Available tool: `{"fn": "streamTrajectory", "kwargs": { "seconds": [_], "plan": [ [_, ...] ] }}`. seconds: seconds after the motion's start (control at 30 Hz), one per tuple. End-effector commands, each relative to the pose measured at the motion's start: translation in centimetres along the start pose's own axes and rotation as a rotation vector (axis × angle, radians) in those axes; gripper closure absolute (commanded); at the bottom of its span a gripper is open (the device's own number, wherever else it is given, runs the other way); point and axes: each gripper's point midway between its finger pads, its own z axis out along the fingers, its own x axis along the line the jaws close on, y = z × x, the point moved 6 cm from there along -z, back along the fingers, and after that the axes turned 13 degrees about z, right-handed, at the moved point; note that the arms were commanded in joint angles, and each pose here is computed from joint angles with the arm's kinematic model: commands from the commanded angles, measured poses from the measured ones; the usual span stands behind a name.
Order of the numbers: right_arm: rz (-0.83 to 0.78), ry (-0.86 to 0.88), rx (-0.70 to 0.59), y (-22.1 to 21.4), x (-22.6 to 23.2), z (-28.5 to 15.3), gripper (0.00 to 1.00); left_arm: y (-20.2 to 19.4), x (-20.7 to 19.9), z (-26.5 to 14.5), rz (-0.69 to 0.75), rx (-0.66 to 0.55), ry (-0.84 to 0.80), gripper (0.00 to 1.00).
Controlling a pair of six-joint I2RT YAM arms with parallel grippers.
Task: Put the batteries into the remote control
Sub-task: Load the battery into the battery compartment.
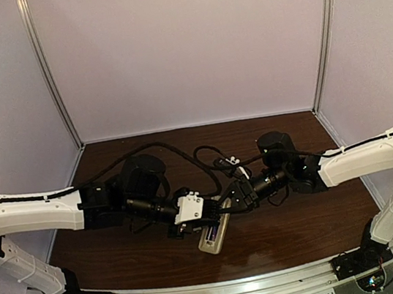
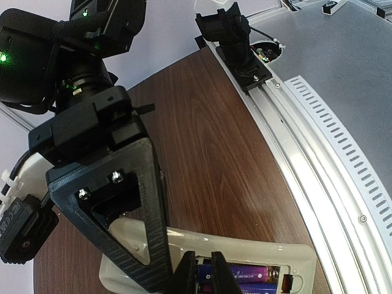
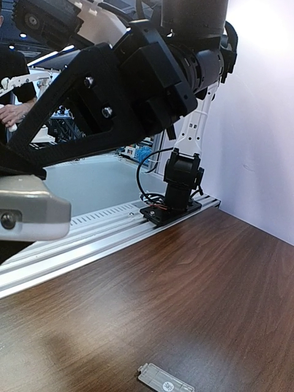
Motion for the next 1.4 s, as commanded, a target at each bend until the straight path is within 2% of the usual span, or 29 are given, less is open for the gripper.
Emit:
{"fn": "streamTrajectory", "kwargs": {
  "seconds": [0.0, 1.03, 1.37],
  "plan": [
    [-0.078, 0.051, -0.004, 0.3, 2.6, -0.2, 1.0, -0.1, -0.1, 0.3, -0.001, 0.017, -0.014, 0.9],
    [-0.196, 0.111, -0.047, 0.4, 6.0, -1.6, 1.0, -1.3, -3.2, 1.6, -0.062, 0.004, -0.151, 0.92],
    [-0.227, 0.134, -0.066, 0.6, 7.1, -2.3, 1.0, -2.2, -3.9, 2.0, -0.094, 0.047, -0.181, 0.92]
  ]
}}
